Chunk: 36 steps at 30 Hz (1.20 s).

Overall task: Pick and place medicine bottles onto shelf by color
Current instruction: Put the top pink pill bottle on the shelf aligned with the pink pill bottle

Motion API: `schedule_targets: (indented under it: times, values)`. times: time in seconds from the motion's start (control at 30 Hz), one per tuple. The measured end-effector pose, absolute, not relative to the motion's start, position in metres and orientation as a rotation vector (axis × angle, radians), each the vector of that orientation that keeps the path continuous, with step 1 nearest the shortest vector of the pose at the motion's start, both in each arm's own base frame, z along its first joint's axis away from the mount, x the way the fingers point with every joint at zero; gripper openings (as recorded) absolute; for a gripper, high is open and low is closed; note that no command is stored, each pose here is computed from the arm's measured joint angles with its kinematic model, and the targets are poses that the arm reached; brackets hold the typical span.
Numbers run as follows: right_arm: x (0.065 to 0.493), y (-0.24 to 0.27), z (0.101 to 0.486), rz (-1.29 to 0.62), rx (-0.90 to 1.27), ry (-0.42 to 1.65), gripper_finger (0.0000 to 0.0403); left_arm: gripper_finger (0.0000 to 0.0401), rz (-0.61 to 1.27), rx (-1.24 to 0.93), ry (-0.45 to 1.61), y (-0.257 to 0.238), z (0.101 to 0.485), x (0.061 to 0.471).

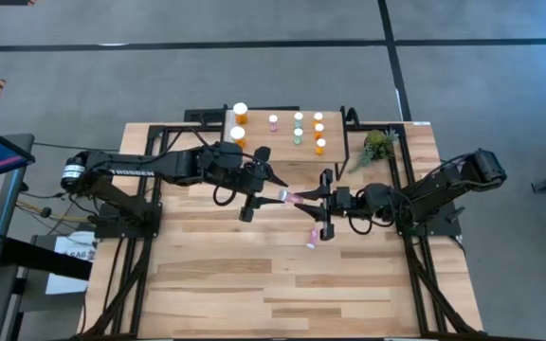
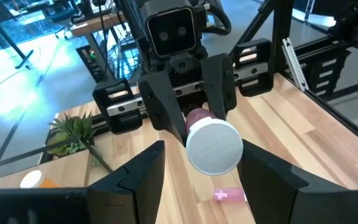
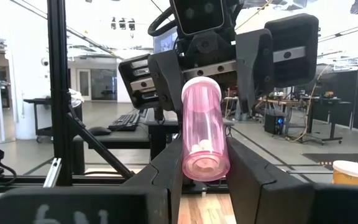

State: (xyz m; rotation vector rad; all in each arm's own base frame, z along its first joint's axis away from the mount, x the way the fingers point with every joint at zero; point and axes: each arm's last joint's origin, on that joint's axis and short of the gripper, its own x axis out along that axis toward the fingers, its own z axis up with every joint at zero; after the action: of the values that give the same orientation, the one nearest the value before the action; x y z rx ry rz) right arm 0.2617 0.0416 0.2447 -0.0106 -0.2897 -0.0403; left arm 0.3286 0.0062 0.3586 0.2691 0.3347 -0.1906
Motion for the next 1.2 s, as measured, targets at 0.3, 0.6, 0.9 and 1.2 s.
schedule_targets:
  times: [0.3,0.6,0.9,1.2]
  values:
    - [0.2618,0.0416,0.2448,-0.040,-0.011,-0.290,0.0114,0.0161,-0.191,0.269,0.334,0.0061,0.3586,0.3286]
    - [0.2618,0.0416,0.2448,-0.041,-0.010,-0.290,0.0114,0.0100,-0.198,0.270,0.338,0.0058,0.3585,0.3282]
    - [0.2619,0.0416,0.2444,-0.041,-0.013,-0.286,0.0114,0.0101,-0.196,0.273,0.348,0.0061,0.3577,0.3278]
    - [0.2623,0.0416,0.2435,-0.041,-0.014,-0.275,0.0114,0.0102,-0.195,0.274,0.349,0.0061,0.3576,0.3278]
